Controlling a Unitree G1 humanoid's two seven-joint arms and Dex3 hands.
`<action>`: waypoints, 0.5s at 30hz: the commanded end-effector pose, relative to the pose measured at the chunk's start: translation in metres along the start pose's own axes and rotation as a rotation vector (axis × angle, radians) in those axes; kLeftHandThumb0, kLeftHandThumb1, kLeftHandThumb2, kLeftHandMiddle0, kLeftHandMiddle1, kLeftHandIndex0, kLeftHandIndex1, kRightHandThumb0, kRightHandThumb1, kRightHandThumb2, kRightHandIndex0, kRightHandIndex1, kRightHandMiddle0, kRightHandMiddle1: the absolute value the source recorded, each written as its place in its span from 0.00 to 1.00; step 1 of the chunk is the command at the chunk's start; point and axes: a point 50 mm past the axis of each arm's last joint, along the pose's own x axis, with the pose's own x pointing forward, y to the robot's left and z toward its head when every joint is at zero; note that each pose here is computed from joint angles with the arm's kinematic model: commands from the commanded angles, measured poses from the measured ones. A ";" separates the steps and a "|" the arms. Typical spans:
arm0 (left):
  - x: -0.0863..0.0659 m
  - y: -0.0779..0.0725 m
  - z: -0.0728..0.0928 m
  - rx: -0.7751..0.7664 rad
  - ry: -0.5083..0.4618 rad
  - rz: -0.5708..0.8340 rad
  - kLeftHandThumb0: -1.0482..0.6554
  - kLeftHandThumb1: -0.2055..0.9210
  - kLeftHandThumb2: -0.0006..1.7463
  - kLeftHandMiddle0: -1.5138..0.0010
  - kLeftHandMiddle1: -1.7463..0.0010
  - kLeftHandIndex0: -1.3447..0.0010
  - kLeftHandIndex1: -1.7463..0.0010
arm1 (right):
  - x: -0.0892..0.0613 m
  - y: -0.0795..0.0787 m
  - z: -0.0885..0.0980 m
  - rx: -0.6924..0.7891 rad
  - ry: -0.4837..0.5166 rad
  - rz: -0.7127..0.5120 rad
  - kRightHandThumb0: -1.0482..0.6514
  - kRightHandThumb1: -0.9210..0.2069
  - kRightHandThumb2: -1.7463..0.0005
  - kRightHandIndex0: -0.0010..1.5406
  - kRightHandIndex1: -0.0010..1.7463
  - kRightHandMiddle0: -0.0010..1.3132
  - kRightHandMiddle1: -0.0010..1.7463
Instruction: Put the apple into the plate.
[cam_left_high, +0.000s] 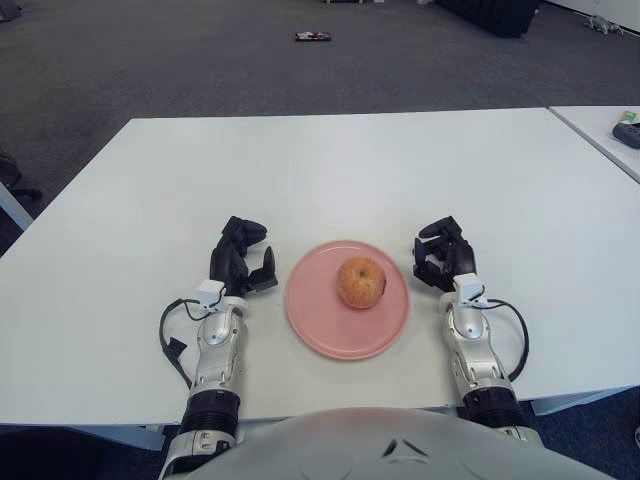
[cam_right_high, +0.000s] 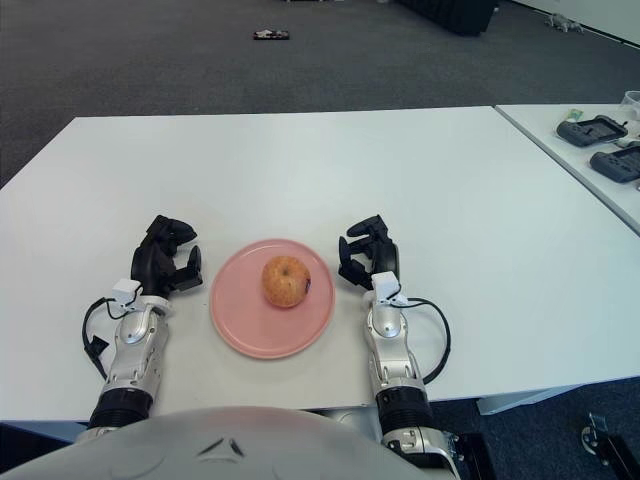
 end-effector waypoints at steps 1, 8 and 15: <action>-0.013 0.005 -0.018 -0.002 0.104 0.020 0.61 0.41 0.80 0.56 0.01 0.68 0.00 | -0.003 0.001 -0.007 -0.007 0.056 0.006 0.39 0.25 0.47 0.37 0.82 0.28 1.00; -0.012 0.005 -0.018 -0.003 0.103 0.015 0.61 0.29 0.89 0.51 0.00 0.60 0.00 | -0.003 0.000 -0.007 -0.010 0.064 0.006 0.39 0.27 0.46 0.37 0.83 0.29 1.00; -0.012 0.006 -0.018 -0.002 0.103 0.011 0.61 0.26 0.91 0.49 0.00 0.58 0.01 | -0.002 0.000 -0.007 -0.010 0.058 0.003 0.38 0.29 0.44 0.36 0.84 0.30 1.00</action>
